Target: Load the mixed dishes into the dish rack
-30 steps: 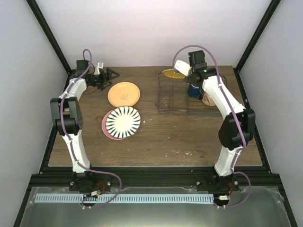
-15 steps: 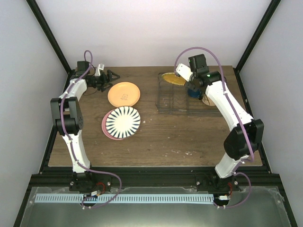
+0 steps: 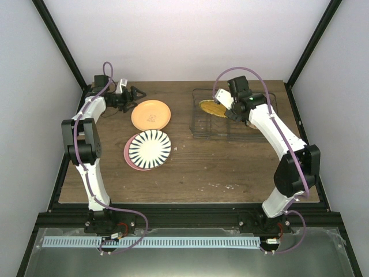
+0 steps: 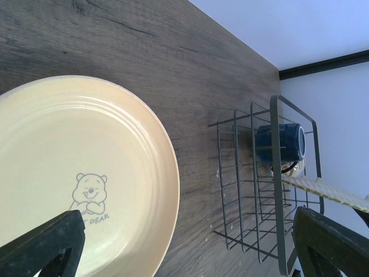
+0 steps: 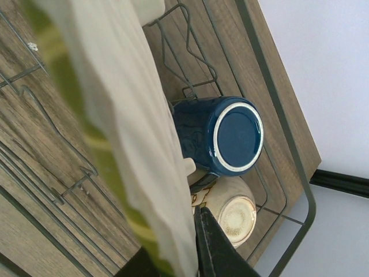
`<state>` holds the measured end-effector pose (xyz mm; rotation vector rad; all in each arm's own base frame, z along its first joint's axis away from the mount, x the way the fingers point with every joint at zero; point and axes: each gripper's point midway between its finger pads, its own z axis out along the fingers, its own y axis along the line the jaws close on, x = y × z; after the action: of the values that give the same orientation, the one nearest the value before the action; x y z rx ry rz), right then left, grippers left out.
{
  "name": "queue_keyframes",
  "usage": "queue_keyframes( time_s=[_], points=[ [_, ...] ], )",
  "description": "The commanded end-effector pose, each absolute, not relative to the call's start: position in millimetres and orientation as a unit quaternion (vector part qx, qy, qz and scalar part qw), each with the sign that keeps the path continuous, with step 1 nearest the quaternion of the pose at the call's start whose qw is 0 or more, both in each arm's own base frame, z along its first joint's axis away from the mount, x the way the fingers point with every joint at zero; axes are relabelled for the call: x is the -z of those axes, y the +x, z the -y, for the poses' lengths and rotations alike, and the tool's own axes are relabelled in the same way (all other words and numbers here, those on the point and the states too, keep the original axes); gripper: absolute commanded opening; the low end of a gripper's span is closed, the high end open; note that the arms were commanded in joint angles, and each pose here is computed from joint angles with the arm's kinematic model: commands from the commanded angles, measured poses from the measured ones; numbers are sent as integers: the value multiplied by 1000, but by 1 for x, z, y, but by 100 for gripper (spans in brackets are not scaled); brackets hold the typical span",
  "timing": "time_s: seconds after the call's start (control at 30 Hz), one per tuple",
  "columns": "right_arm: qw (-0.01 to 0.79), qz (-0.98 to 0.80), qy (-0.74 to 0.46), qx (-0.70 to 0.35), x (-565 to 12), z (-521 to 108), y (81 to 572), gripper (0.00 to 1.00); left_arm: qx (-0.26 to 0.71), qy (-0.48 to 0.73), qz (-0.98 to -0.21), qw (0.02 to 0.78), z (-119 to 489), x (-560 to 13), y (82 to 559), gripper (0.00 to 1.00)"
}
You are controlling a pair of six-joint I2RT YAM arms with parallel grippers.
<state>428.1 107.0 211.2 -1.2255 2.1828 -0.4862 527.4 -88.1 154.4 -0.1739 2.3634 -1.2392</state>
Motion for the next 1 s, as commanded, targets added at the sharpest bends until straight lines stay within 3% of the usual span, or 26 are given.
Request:
queue_keyframes(
  time_s=[0.0, 0.23, 0.63, 0.97],
  points=[
    [316, -812, -458, 178, -217, -112, 428, 1, 455, -47, -856, 241, 92, -168, 524, 100],
    [303, -809, -464, 194, -197, -103, 435, 1, 454, -47, -856, 243, 91, -169, 524, 100],
    [334, -767, -493, 238, -252, -104, 453, 1, 457, -49, -854, 244, 89, -168, 526, 100],
    [333, -744, -525, 244, -246, -108, 455, 1, 458, -53, -853, 245, 86, -166, 528, 100]
  ],
)
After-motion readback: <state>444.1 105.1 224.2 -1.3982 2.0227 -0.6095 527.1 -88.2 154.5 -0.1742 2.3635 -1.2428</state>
